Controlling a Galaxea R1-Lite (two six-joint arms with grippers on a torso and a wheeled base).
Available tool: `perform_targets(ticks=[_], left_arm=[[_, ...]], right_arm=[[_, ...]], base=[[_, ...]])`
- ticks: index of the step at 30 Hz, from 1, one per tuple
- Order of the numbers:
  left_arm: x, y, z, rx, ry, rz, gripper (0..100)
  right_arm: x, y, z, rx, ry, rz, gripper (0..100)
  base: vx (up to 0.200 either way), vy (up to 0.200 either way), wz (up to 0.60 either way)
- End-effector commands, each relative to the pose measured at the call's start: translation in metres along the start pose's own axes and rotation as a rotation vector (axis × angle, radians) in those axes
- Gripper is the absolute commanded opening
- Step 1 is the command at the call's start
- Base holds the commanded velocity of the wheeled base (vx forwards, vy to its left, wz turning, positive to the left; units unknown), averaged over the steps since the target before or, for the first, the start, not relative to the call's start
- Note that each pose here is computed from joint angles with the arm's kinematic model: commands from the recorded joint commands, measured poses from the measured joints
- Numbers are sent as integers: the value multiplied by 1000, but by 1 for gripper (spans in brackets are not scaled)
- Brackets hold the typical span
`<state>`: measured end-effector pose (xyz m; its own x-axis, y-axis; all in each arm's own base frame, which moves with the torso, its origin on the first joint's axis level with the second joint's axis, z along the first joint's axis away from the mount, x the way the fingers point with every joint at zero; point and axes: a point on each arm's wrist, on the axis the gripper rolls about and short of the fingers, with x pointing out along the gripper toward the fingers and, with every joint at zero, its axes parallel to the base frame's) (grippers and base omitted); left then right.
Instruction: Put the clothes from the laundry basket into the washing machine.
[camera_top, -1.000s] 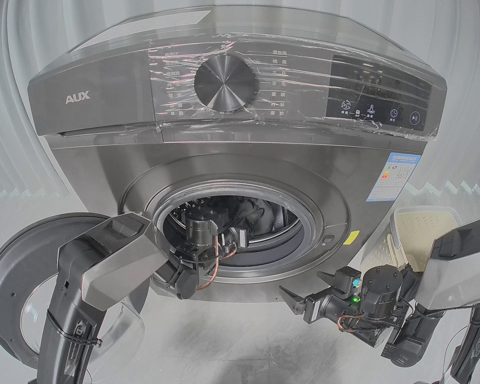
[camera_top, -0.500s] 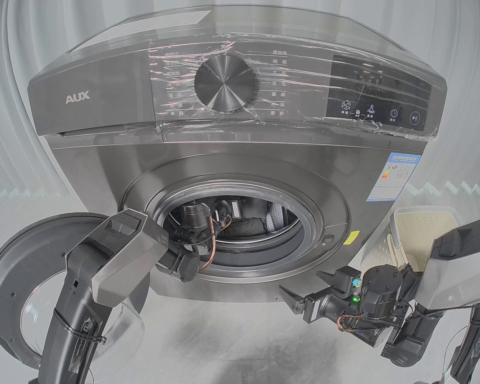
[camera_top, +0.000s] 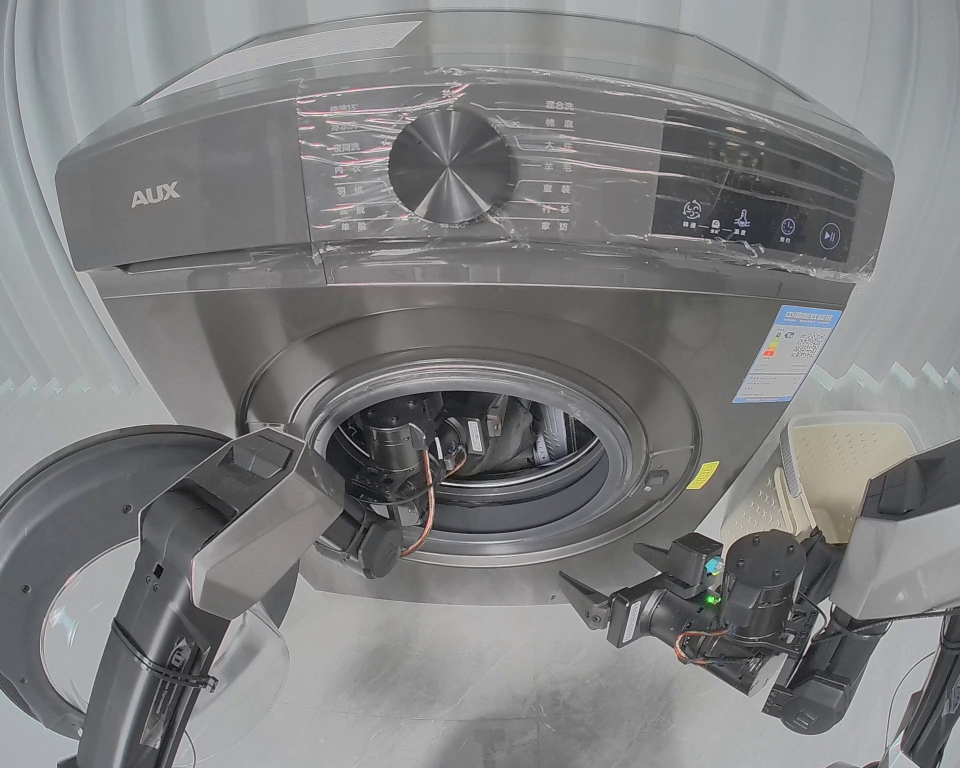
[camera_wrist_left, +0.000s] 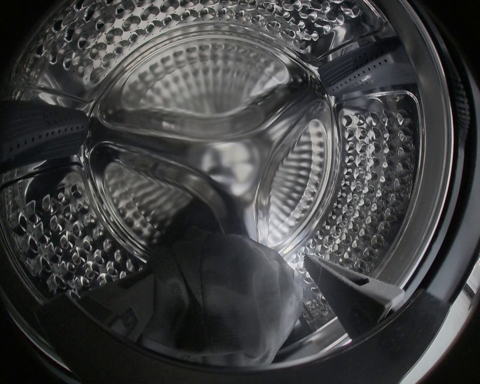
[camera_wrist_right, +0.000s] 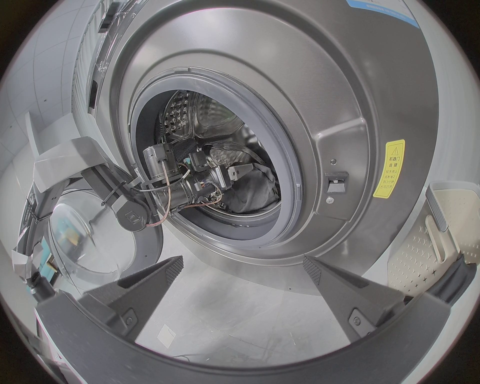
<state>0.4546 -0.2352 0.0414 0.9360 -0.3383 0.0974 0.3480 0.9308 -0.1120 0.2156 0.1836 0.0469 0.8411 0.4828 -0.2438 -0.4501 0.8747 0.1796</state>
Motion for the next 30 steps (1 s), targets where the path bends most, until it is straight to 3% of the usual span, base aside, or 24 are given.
perform_targets(ticks=[1,6,14,20,27,30], left_arm=[[-9,-3,-4,4,39,-6,100],[-31,-15,-1,12,91,-30,100],[-98,-57,16,15,147,-148,100],[-143,-74,34,17,162,-219,100],[-160,-71,51,14,157,-238,100],[-167,-69,49,19,181,-248,100]], right_arm=[[0,0,0,-1,0,-1,100],[0,-1,0,1,1,-4,100],[-2,-1,-1,10,9,-3,100],[-3,-1,-2,9,15,-5,100],[-3,-1,-3,11,16,-5,100],[-3,-1,-3,11,16,-5,100]], base=[[0,0,0],[0,0,0],[0,0,0],[0,0,0],[0,0,0],[0,0,0]])
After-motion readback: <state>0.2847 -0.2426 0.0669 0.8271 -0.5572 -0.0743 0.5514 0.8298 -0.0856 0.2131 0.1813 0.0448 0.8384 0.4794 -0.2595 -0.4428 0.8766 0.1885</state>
